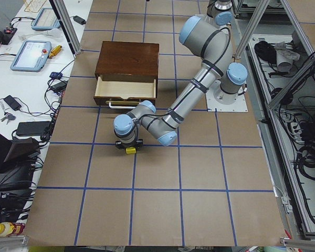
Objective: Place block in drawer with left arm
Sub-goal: 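Close the left gripper on the yellow cube, then lift the yellow cube and carry it over the open drawer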
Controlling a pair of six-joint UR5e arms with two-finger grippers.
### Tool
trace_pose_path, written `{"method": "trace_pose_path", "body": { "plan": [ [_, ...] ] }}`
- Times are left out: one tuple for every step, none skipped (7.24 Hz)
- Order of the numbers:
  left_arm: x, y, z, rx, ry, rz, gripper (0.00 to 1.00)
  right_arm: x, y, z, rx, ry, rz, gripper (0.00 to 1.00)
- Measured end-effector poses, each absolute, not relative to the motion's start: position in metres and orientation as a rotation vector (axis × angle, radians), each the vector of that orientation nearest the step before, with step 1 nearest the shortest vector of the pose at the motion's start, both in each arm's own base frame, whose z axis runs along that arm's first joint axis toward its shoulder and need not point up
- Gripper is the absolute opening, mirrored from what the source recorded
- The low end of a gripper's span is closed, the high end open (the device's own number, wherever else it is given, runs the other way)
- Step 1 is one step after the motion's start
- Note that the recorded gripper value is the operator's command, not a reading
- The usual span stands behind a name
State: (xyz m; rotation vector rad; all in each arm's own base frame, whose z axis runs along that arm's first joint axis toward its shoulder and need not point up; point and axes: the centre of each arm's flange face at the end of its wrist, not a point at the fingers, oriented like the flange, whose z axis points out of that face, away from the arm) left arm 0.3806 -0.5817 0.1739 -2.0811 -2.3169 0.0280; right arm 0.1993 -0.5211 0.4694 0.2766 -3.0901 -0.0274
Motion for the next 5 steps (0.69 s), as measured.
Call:
{"method": "trace_pose_path", "body": {
  "plan": [
    [0.381, -0.582, 0.174, -2.082, -2.317, 0.028, 0.31, 0.199, -0.521, 0.469, 0.277, -3.090, -0.027, 1.00],
    [0.381, -0.582, 0.174, -2.083, -2.317, 0.029, 0.30, 0.199, -0.521, 0.469, 0.277, -3.090, -0.027, 1.00],
    [0.380, -0.582, 0.176, -2.086, -2.317, 0.029, 0.26, 0.199, -0.521, 0.469, 0.277, -3.090, -0.027, 1.00],
    [0.379, -0.583, 0.182, -2.093, -2.319, 0.027, 0.26, 0.199, -0.521, 0.469, 0.277, -3.090, -0.027, 1.00],
    [0.375, -0.584, 0.198, -2.104, -2.320, 0.023, 0.24, 0.199, -0.521, 0.469, 0.277, -3.090, -0.027, 1.00]
  ]
}}
